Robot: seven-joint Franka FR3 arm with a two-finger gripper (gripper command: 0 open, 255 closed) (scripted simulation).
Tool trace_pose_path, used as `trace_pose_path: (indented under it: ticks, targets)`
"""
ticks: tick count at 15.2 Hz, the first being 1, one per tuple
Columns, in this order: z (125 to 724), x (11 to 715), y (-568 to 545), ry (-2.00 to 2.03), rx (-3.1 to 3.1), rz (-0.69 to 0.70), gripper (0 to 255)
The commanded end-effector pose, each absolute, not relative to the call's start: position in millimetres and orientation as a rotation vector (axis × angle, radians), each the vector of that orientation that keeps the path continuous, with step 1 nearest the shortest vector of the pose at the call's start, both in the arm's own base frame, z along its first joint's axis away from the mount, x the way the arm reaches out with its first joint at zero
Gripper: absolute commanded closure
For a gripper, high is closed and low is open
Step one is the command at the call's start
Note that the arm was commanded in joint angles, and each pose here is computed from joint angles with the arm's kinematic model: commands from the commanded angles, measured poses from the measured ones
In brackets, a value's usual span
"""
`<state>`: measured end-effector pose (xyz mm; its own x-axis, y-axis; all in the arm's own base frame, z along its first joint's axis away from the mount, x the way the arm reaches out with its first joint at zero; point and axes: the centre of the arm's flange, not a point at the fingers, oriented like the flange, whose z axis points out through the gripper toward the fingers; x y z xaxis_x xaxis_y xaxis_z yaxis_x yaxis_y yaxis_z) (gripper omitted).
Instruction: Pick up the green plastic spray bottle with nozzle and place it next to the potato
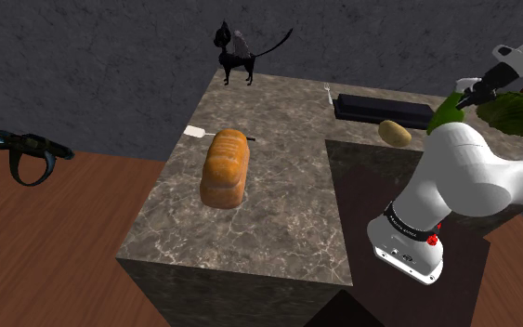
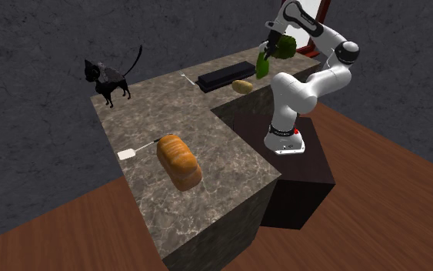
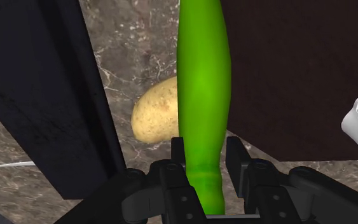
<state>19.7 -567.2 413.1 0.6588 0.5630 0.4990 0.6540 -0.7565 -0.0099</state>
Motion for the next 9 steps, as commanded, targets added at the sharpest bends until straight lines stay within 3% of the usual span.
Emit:
trace_pose_path:
  ticks: [1,9]
  targets:
    - [401,19,-568,-0.997,-2.686,-0.713,255]
    - [359,19,-568,-0.997,-2.686,-0.713,255]
